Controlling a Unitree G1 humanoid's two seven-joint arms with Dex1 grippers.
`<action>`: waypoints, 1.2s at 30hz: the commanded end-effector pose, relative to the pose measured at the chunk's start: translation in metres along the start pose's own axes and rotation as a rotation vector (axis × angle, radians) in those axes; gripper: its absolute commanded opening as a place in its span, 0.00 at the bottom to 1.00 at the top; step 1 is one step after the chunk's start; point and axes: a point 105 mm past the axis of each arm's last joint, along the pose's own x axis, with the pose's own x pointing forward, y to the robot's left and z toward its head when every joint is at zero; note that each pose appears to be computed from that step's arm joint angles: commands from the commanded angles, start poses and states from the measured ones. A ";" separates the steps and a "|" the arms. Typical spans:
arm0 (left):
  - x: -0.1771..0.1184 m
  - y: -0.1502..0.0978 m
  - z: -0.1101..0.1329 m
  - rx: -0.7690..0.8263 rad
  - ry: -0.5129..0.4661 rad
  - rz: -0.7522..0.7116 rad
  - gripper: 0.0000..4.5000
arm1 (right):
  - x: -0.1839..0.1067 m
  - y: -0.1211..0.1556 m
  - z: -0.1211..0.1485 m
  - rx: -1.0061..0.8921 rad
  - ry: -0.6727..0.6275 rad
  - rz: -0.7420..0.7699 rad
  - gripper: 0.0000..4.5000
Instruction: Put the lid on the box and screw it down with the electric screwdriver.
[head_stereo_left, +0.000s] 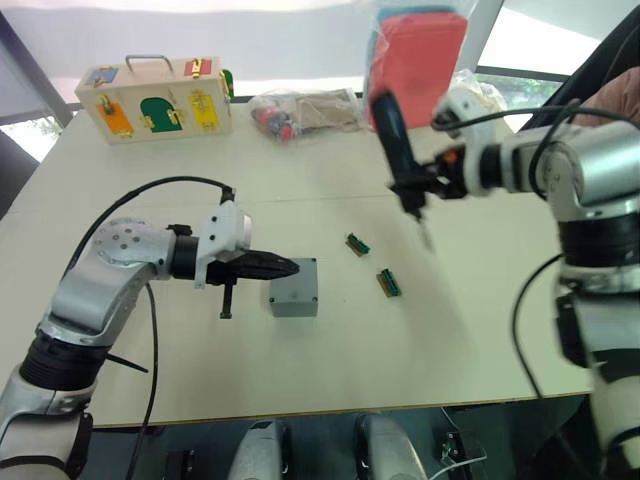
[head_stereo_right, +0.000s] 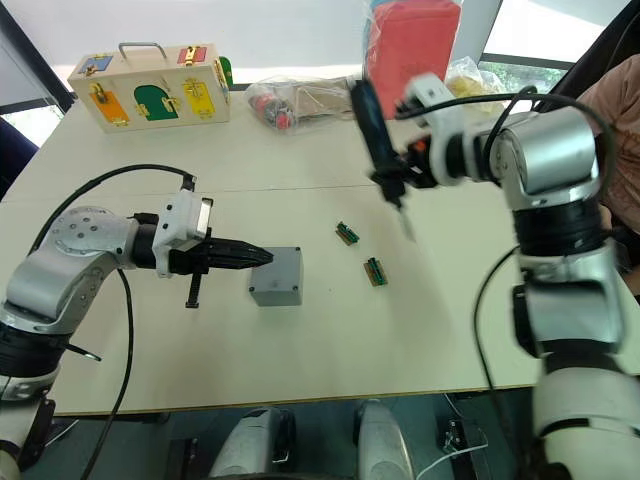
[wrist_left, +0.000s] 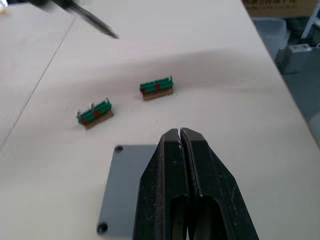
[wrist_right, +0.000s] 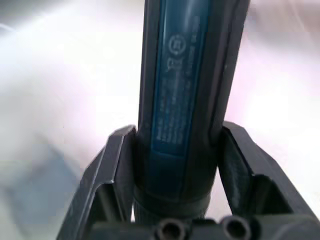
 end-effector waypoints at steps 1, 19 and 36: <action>-0.010 0.005 -0.006 0.026 0.037 0.030 0.00 | -0.013 0.017 0.039 -0.103 -0.309 -0.019 0.41; 0.008 0.010 -0.040 -0.065 0.072 0.085 0.00 | 0.020 0.084 -0.027 -0.116 -0.408 0.159 0.41; 0.016 0.007 -0.060 -0.103 0.080 0.100 0.00 | 0.025 0.072 -0.052 -0.105 -0.363 0.086 0.41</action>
